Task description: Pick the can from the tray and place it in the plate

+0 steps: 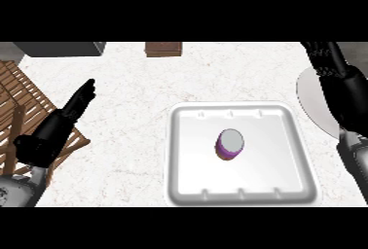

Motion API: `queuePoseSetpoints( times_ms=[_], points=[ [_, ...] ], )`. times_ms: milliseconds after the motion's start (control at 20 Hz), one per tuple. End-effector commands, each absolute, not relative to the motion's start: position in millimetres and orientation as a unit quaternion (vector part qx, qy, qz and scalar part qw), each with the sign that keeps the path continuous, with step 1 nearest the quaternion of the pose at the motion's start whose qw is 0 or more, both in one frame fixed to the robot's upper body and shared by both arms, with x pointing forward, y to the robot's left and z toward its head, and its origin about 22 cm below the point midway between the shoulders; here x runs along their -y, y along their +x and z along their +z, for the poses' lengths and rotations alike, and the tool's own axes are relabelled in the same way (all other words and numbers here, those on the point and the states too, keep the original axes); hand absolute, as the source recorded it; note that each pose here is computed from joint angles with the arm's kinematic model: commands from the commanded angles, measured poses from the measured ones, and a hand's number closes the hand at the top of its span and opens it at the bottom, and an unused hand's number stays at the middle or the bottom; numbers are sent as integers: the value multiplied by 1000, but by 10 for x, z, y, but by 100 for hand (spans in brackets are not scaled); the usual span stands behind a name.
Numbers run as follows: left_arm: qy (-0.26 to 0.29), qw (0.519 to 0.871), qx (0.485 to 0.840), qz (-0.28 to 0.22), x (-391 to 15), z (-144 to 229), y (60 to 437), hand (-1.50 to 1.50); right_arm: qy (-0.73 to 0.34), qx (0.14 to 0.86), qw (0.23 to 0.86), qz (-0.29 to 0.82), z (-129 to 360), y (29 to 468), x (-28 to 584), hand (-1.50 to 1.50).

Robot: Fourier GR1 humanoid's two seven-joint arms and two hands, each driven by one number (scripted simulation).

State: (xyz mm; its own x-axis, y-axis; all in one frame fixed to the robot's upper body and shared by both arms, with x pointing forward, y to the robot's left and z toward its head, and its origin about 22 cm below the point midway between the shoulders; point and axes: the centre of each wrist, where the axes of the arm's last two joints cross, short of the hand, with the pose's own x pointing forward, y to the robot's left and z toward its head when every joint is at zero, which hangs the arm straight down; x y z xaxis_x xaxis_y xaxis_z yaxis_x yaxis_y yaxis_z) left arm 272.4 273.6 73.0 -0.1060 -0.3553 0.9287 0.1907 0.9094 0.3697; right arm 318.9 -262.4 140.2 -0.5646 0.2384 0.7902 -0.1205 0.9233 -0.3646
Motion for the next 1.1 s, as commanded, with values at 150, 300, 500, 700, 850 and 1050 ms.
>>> queuePoseSetpoints(
  times_ms=[150, 300, 500, 700, 850, 1050],
  points=[
    [52, 786, 611, -79, -2774, 27, 2480, 0, -76, 846, 521, 88, 1427, 3181, 2962, 150],
    [39, 783, 618, -52, -2744, 90, 2531, 0, -305, 742, 532, 271, 1560, 3083, 3555, 150],
    [18, 819, 574, 0, -2655, -101, 2380, 0, -298, 779, 552, -11, 1070, 3025, 3390, -150],
    [22, 820, 571, 8, -2556, -251, 2356, 0, -253, 804, 538, -24, 874, 2882, 3148, -150],
    [19, 822, 569, 9, -2555, -195, 2415, 0, -260, 803, 537, 20, 886, 2777, 3126, -150],
    [15, 826, 564, 5, -2609, -110, 2417, 0, -278, 760, 578, 106, 977, 2712, 3209, -150]
  ],
)
